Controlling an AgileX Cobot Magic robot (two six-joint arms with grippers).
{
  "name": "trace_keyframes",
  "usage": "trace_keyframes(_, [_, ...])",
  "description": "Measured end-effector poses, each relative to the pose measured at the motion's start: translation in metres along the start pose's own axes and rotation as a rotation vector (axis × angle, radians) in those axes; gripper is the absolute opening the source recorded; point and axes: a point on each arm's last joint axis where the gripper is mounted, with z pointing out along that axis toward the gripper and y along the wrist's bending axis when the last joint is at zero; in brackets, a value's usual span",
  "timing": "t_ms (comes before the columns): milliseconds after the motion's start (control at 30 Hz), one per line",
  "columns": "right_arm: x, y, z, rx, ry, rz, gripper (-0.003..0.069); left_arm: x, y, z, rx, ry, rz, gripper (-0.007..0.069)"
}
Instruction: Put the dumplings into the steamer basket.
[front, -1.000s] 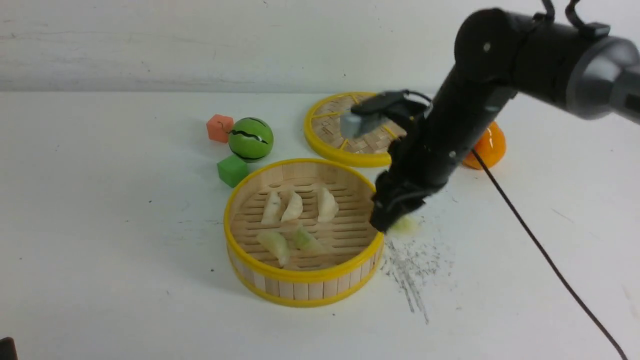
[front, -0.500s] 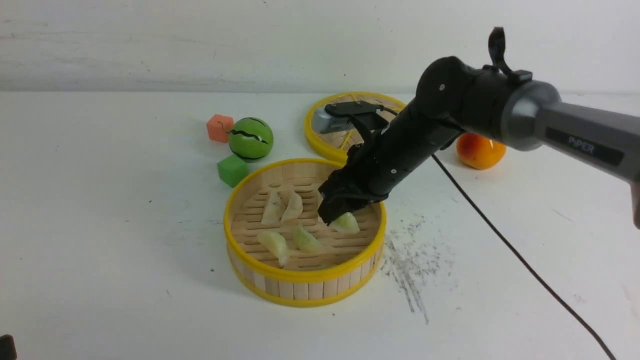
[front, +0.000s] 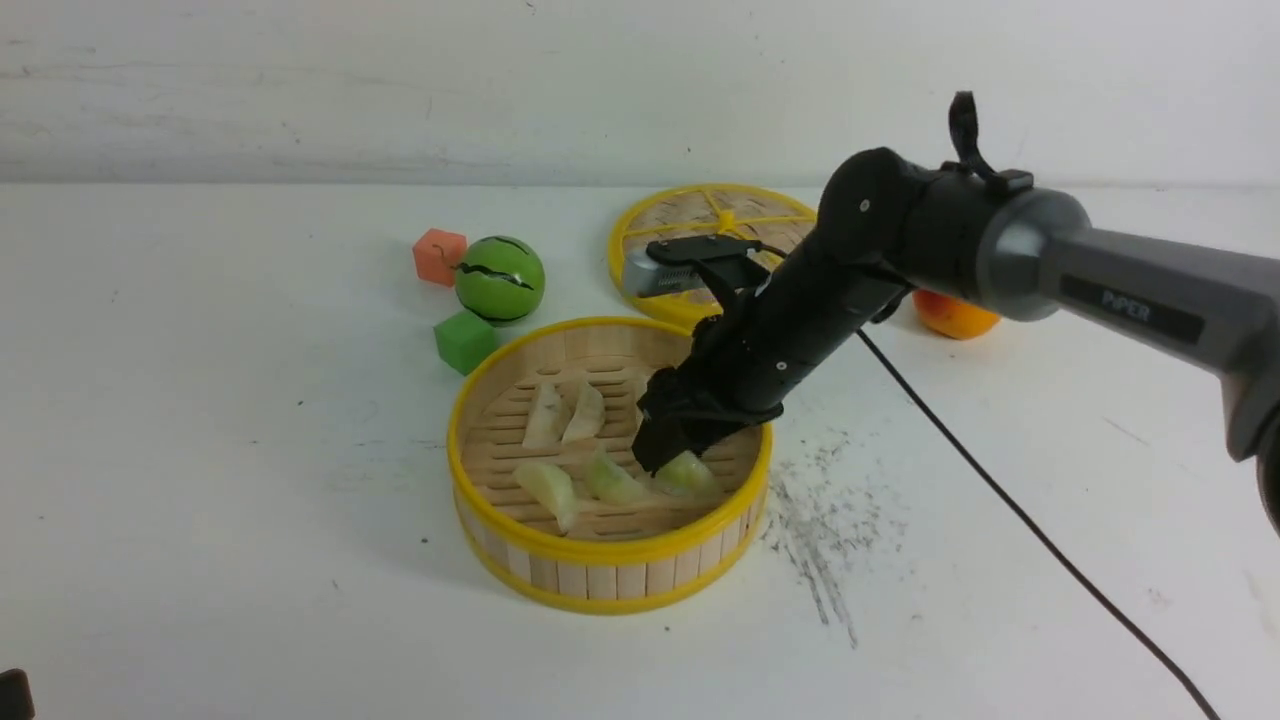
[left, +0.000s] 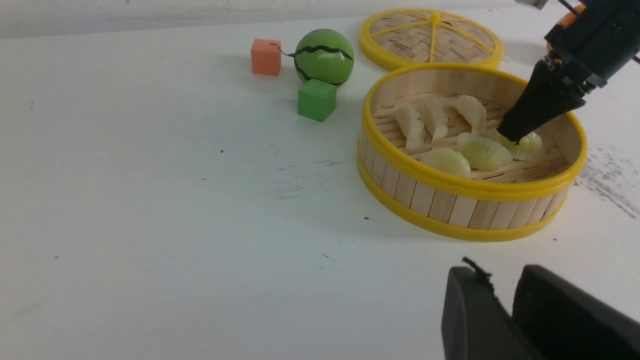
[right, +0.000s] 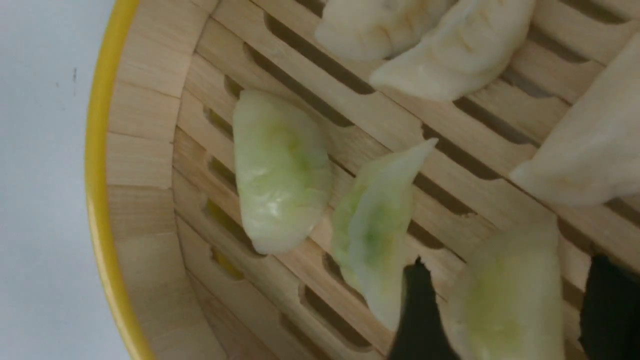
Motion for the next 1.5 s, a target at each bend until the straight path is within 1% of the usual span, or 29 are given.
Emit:
trace_keyframes(67, [-0.009, 0.007, -0.02, 0.009, -0.021, -0.023, 0.0435, 0.0, 0.0, 0.0, 0.0, 0.0, 0.0, 0.0129])
trace_keyframes(133, [-0.017, 0.014, -0.046, 0.035, -0.038, -0.055, 0.0418, 0.0, 0.0, 0.0, 0.0, 0.0, 0.0, 0.0129])
trace_keyframes(167, [-0.018, 0.015, -0.049, 0.034, -0.042, -0.058, 0.0418, 0.0, 0.0, 0.0, 0.0, 0.0, 0.0, 0.0129])
trace_keyframes(200, [-0.025, 0.024, -0.079, 0.081, -0.056, -0.109, 0.0382, 0.0, 0.0, 0.0, 0.0, -0.001, 0.0, 0.0129])
trace_keyframes(233, [-0.027, 0.028, -0.091, 0.101, -0.063, -0.128, 0.0356, 0.0, 0.0, 0.0, 0.0, -0.001, 0.0, 0.0129])
trace_keyframes(300, [-0.032, 0.046, -0.143, 0.179, -0.1, -0.198, 0.0261, 0.0, 0.0, 0.0, 0.0, -0.001, 0.0, 0.0129])
trace_keyframes(367, [-0.03, 0.053, -0.165, 0.219, -0.102, -0.223, 0.0199, 0.0, 0.0, 0.0, 0.0, -0.001, 0.0, 0.0129])
trace_keyframes(433, [-0.023, 0.07, -0.216, 0.32, -0.144, -0.27, 0.0057, 0.0, 0.0, 0.0, 0.0, -0.001, 0.0, 0.0129])
trace_keyframes(467, [-0.02, 0.074, -0.229, 0.344, -0.162, -0.27, 0.0023, 0.0, 0.0, 0.0, 0.0, -0.001, 0.0, 0.0129])
trace_keyframes(500, [-0.014, 0.079, -0.251, 0.41, -0.189, -0.258, -0.0009, 0.0, 0.0, 0.0, 0.0, -0.001, 0.0, 0.0129])
trace_keyframes(567, [-0.01, 0.082, -0.264, 0.447, -0.214, -0.238, -0.0016, 0.0, 0.0, 0.0, 0.0, -0.001, 0.0, 0.0129])
trace_keyframes(600, [-0.001, 0.085, -0.279, 0.496, -0.234, -0.202, -0.0018, 0.0, 0.0, 0.0, 0.0, -0.001, 0.0, 0.0129])
trace_keyframes(667, [0.014, 0.089, -0.294, 0.533, -0.244, -0.175, -0.0016, 0.0, 0.0, 0.0, 0.0, -0.001, 0.0, 0.0129])
trace_keyframes(767, [0.04, 0.091, -0.302, 0.561, -0.214, -0.145, -0.0011, 0.0, 0.0, 0.0, 0.0, -0.001, 0.0, 0.0129])
trace_keyframes(800, [0.043, 0.092, -0.302, 0.56, -0.212, -0.142, -0.0011, 0.0, 0.0, 0.0, 0.0, -0.001, 0.0, 0.0129])
trace_keyframes(833, [0.055, 0.092, -0.303, 0.567, -0.196, -0.131, -0.001, 0.0, 0.0, 0.0, 0.0, -0.001, 0.0, 0.0129])
trace_keyframes(867, [0.076, 0.092, -0.302, 0.577, -0.184, -0.119, -0.001, 0.0, 0.0, 0.0, 0.0, -0.001, 0.0, 0.0129])
trace_keyframes(933, [0.099, 0.096, -0.309, 0.598, -0.276, -0.123, -0.001, 0.0, 0.0, 0.0, 0.0, -0.001, 0.0, 0.0129])
trace_keyframes(1033, [0.134, 0.1, -0.313, 0.63, -0.545, -0.172, -0.0009, 0.0, 0.0, 0.0, 0.001, 0.004, -0.002, 0.013])
trace_keyframes(1067, [0.154, 0.099, -0.307, 0.632, -0.643, -0.196, -0.0009, 0.001, 0.0, 0.0, 0.001, 0.01, -0.004, 0.013])
trace_keyframes(1100, [0.164, 0.103, -0.311, 0.63, -0.737, -0.22, -0.0009, 0.001, 0.0, 0.0, 0.0, 0.013, -0.004, 0.0131])
trace_keyframes(1133, [0.178, 0.103, -0.307, 0.626, -0.784, -0.236, -0.0009, 0.002, 0.0, 0.0, 0.0, 0.017, -0.004, 0.0132])
trace_keyframes(1167, [0.184, 0.104, -0.307, 0.617, -0.84, -0.251, -0.0009, 0.002, 0.0, 0.0, 0.0, 0.019, -0.004, 0.0132])
trace_keyframes(1200, [0.206, 0.105, -0.298, 0.6, -0.944, -0.296, -0.0009, 0.002, 0.0, 0.0, 0.0, 0.023, -0.006, 0.0134])
trace_keyframes(1300, [0.244, 0.104, -0.276, 0.546, -1.096, -0.366, -0.0009, 0.002, 0.0, 0.0, 0.001, 0.026, -0.007, 0.0135])
trace_keyframes(1367, [0.267, 0.1, -0.256, 0.509, -1.141, -0.389, -0.0009, 0.002, 0.0, 0.0, 0.0, 0.027, -0.007, 0.0139])
trace_keyframes(1500, [0.288, 0.09, -0.227, 0.483, -1.105, -0.384, -0.0008, 0.002, 0.0, 0.0, 0.001, 0.027, -0.008, 0.0144])
